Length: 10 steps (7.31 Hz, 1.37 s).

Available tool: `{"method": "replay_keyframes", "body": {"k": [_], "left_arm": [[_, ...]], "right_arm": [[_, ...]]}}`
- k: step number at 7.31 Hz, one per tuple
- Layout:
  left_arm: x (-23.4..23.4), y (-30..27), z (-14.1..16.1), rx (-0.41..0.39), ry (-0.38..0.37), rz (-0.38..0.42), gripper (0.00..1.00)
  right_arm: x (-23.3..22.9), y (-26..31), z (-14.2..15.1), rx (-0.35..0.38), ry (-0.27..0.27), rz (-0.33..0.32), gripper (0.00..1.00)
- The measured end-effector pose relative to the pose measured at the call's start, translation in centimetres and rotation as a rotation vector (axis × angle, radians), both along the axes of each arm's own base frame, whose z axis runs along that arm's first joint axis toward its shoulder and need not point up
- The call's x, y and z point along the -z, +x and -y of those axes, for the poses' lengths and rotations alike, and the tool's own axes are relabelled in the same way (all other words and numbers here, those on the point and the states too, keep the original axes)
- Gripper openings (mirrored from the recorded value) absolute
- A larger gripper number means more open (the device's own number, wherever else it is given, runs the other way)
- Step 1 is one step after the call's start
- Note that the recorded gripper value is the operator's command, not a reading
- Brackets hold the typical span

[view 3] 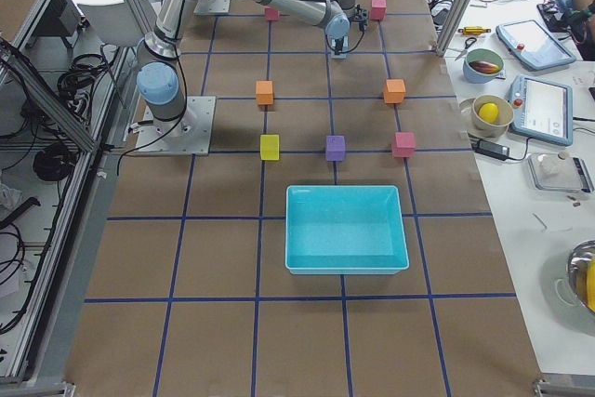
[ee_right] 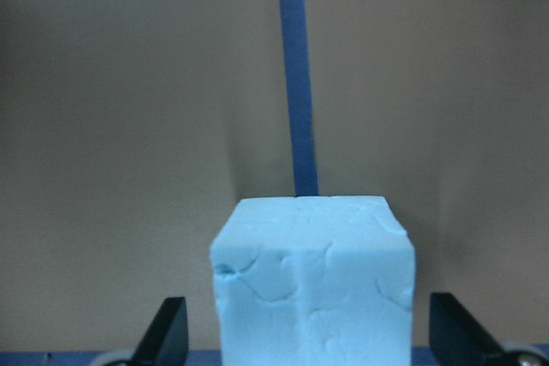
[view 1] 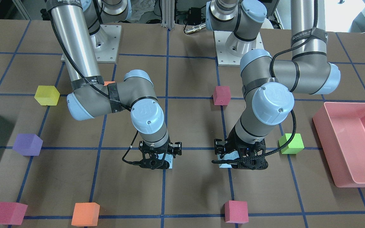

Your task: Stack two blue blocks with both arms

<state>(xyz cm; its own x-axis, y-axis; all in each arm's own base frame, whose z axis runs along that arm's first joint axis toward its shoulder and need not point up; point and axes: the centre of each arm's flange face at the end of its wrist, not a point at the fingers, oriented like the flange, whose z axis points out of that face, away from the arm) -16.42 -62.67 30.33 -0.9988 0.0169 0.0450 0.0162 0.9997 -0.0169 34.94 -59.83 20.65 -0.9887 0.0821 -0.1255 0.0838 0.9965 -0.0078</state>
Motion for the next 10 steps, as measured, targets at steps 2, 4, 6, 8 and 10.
{"method": "replay_keyframes", "body": {"k": [2,4,6,8,10], "left_arm": [[0.0,-0.3,-0.1,0.0,0.008,0.0,0.0],[0.5,-2.6,0.0,-0.022,0.009,-0.008,0.0],[1.0,-7.4,0.7,-0.061,0.003,-0.012,0.0],[0.9,-12.9,0.7,-0.056,-0.006,-0.017,0.0],[1.8,-17.2,-0.5,-0.048,0.001,-0.015,0.0]], "right_arm": [[-4.7,-0.6,1.8,0.001,-0.027,-0.027,1.0],[-10.6,-5.0,2.8,0.015,-0.035,-0.097,1.0],[-15.3,-12.9,3.0,0.001,0.009,-0.122,1.0],[-19.4,-17.7,-0.1,-0.021,0.058,-0.134,1.0],[-23.0,-19.8,-4.8,-0.019,0.118,-0.139,1.0]]}}
